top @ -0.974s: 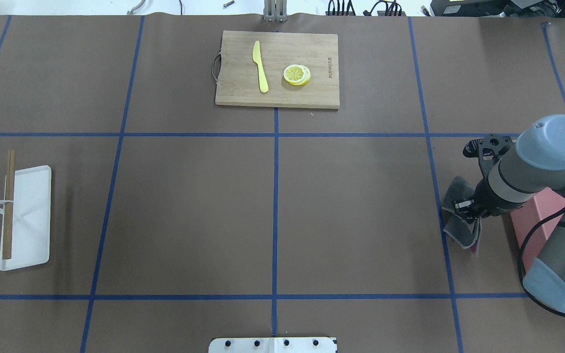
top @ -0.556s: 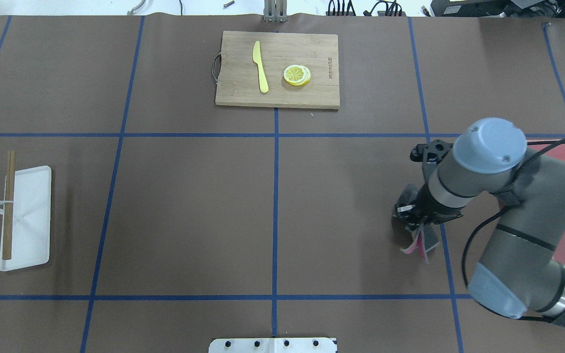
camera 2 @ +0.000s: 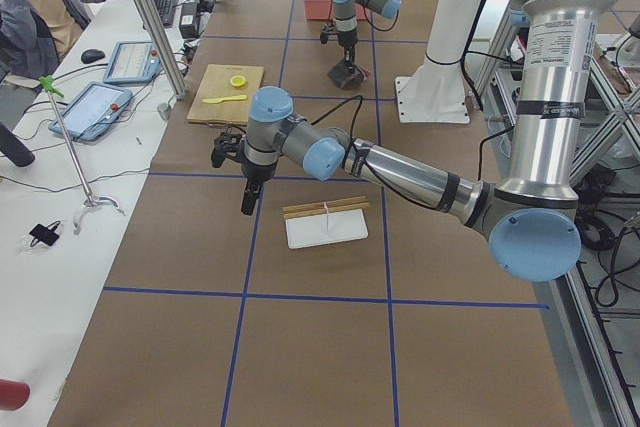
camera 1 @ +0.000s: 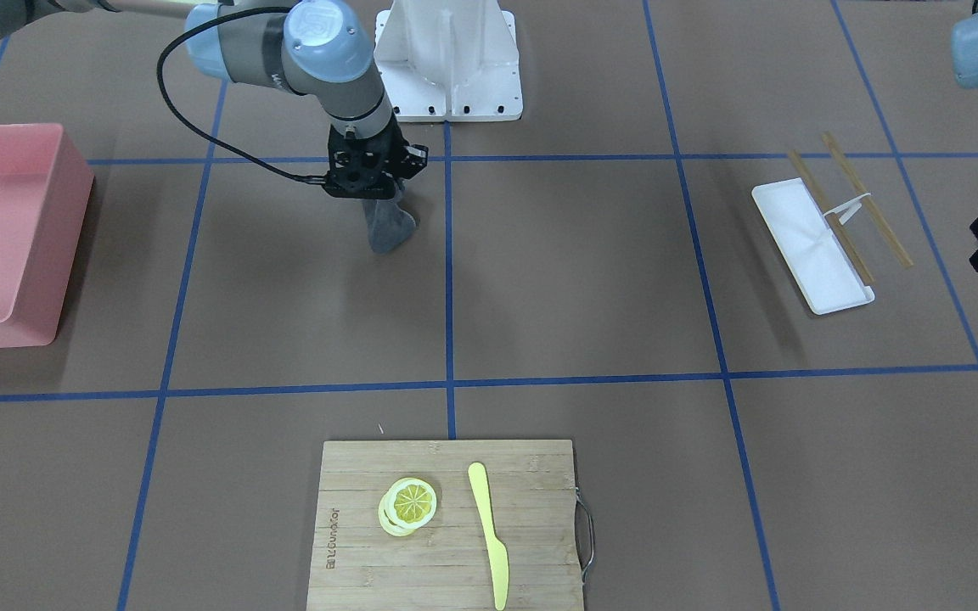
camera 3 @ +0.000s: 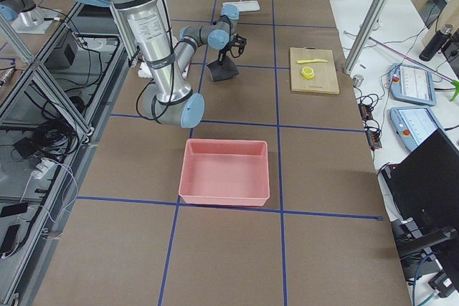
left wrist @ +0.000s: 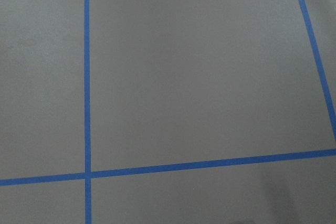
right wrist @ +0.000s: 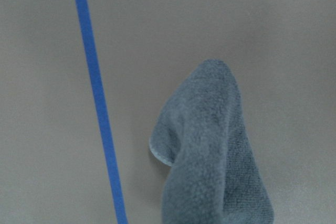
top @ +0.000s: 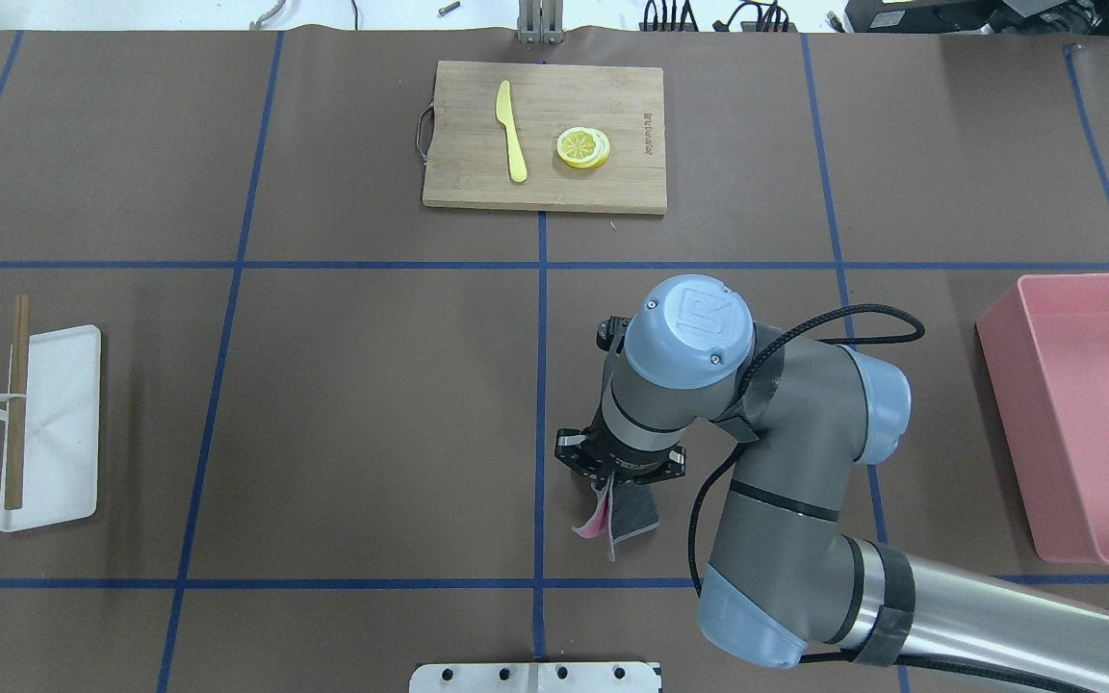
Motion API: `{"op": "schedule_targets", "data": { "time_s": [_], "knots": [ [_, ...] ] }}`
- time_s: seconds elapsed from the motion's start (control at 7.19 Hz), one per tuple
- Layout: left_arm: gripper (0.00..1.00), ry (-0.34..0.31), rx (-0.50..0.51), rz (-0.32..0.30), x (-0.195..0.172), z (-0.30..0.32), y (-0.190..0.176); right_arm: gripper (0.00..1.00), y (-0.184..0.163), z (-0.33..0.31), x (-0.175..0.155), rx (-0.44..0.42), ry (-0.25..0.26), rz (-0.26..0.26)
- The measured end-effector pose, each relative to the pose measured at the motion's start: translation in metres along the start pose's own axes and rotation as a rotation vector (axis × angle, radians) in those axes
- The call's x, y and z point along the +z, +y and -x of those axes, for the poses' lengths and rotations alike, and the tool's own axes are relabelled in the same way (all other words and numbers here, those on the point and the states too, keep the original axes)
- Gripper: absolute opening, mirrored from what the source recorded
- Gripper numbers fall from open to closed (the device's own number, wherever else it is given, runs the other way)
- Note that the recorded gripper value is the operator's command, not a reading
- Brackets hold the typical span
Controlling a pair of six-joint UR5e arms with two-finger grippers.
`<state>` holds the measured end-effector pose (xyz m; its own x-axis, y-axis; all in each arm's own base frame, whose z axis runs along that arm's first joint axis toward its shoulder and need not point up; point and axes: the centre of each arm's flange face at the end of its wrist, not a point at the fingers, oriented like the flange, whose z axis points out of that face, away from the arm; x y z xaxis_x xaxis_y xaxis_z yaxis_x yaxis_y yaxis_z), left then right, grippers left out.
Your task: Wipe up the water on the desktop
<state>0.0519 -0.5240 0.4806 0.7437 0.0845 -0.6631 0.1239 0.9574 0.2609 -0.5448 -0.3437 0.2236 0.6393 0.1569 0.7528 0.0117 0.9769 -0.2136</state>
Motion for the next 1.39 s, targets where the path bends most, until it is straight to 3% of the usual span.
{"op": "schedule_targets", "data": {
  "time_s": [0.28, 0.56, 0.97, 1.11, 1.39],
  "knots": [
    [0.98, 0.03, -0.024, 0.014, -0.004, 0.011, 0.007, 0.0, -0.013, -0.061, -0.007, -0.014, 0.029, -0.012],
    [0.98, 0.039, -0.031, 0.016, -0.006, 0.014, 0.008, 0.0, -0.024, -0.159, -0.019, -0.072, 0.096, -0.027],
    [0.98, 0.037, -0.043, 0.01, -0.011, 0.02, 0.008, 0.0, -0.062, -0.278, -0.058, -0.152, 0.172, -0.048],
    [0.98, 0.035, -0.046, 0.012, -0.01, 0.023, 0.009, 0.0, -0.079, -0.304, -0.089, -0.137, 0.142, -0.057],
    [0.98, 0.032, -0.051, 0.017, -0.008, 0.026, 0.013, 0.0, -0.093, -0.355, -0.18, -0.055, 0.015, -0.108]
  ]
}}
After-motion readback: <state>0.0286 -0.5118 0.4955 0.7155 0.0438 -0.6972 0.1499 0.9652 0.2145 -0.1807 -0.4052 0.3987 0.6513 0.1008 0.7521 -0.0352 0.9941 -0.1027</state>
